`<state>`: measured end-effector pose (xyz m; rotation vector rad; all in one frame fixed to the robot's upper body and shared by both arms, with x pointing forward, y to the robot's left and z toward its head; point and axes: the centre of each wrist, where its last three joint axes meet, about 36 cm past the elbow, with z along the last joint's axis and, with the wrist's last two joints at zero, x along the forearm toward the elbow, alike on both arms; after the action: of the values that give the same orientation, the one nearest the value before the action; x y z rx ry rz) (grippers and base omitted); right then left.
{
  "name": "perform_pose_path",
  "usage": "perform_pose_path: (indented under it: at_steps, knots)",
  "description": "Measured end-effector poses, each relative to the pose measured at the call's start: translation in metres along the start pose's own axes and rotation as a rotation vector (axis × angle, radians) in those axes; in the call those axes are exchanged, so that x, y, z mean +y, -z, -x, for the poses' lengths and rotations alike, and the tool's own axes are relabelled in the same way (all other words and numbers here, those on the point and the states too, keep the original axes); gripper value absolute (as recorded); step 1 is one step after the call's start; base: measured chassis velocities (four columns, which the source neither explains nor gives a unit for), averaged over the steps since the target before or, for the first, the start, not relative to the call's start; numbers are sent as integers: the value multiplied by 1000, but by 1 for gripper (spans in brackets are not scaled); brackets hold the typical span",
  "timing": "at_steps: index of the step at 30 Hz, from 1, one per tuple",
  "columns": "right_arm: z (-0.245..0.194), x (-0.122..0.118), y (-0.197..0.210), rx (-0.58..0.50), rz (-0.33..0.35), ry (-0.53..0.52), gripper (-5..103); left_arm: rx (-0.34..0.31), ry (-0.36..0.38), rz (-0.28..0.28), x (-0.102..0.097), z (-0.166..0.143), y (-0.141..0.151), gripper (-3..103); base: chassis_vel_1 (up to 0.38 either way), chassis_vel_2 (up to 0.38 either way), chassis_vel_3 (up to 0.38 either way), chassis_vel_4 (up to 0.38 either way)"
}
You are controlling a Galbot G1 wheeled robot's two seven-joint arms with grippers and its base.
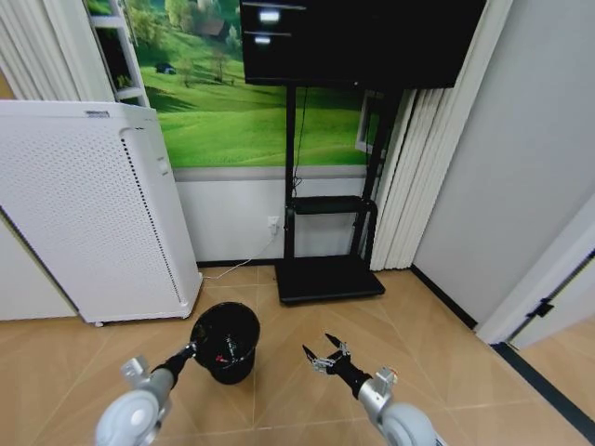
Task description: Pick up the trash bin and place the garbage on the floor into it.
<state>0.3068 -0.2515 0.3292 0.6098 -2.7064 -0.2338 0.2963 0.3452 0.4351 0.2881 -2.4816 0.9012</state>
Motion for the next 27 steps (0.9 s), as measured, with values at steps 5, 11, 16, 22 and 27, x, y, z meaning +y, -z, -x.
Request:
perform_pose_path:
  at_steps: [5,11,16,22,27]
  knots:
    - [8,-12,-14,13,6,-89,100,-24,16,-34,13,-13,14,6,-220,-216,211,217]
    - [24,-47,-35,114,-121,-159,100,7,55,-70,30,-31,19,6,-182,-193,202,181]
    - [30,-87,-56,244,-280,-163,100,37,129,-30,53,-40,23,6,-6,-19,17,13]
    - [47,-116,-70,347,-397,-138,100,70,171,29,58,-54,14,6,53,48,-63,-39]
    - [70,-140,-83,433,-455,-148,100,78,162,45,61,-65,6,6,0,0,0,0]
